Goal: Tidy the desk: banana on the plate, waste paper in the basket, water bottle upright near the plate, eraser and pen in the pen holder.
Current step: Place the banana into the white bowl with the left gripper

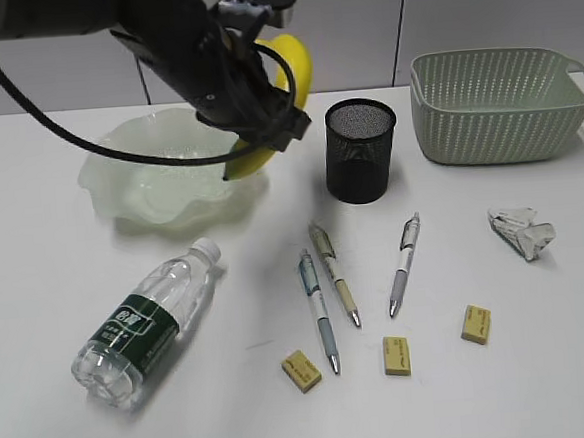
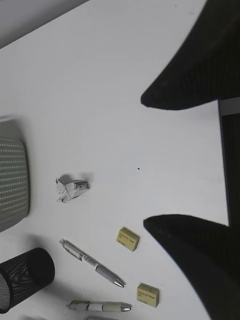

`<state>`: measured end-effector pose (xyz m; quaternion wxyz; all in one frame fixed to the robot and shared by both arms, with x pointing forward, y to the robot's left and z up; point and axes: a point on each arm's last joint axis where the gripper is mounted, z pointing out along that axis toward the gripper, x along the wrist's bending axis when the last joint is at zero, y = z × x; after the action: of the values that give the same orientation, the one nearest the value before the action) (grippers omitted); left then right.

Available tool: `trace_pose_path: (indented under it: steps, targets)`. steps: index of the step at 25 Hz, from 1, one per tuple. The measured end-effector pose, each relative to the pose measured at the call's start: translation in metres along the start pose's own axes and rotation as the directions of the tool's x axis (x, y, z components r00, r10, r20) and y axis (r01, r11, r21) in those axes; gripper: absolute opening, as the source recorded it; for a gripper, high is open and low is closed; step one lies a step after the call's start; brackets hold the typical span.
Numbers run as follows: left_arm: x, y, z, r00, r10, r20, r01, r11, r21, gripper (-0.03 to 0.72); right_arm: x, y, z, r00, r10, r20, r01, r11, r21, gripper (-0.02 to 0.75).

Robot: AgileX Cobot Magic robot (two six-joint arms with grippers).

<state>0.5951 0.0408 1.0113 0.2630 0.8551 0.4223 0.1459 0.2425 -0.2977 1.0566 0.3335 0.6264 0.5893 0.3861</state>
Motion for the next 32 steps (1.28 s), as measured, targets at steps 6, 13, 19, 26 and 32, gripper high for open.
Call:
trace_pose_path:
  steps: [6,13,19,26,32]
  targets:
    - [0.078,-0.014,0.016,0.986,-0.130,-0.108,0.133,0.991,0.021,0.319,0.000,0.000,0.000,1.000,0.000,0.000,0.000,1.000,0.000,0.519]
    - [0.106,-0.031,0.040,0.970,-0.206,-0.129,0.216,0.974,0.073,0.498,0.000,0.000,0.000,1.000,0.000,0.000,0.000,1.000,0.000,0.519]
    - [0.106,-0.033,0.040,0.969,-0.211,-0.126,0.223,0.970,0.092,0.585,0.000,0.000,0.000,1.000,0.000,0.000,0.000,1.000,0.000,0.519]
    - [0.096,-0.038,-0.022,0.968,-0.219,-0.121,0.219,0.976,-0.012,0.549,0.000,0.000,0.000,1.000,0.000,0.000,0.000,1.000,0.000,0.519]
    - [0.068,-0.112,-0.119,0.970,-0.205,-0.130,0.193,0.976,-0.102,0.528,0.000,0.000,0.000,1.000,0.000,0.000,0.000,1.000,0.000,0.519]
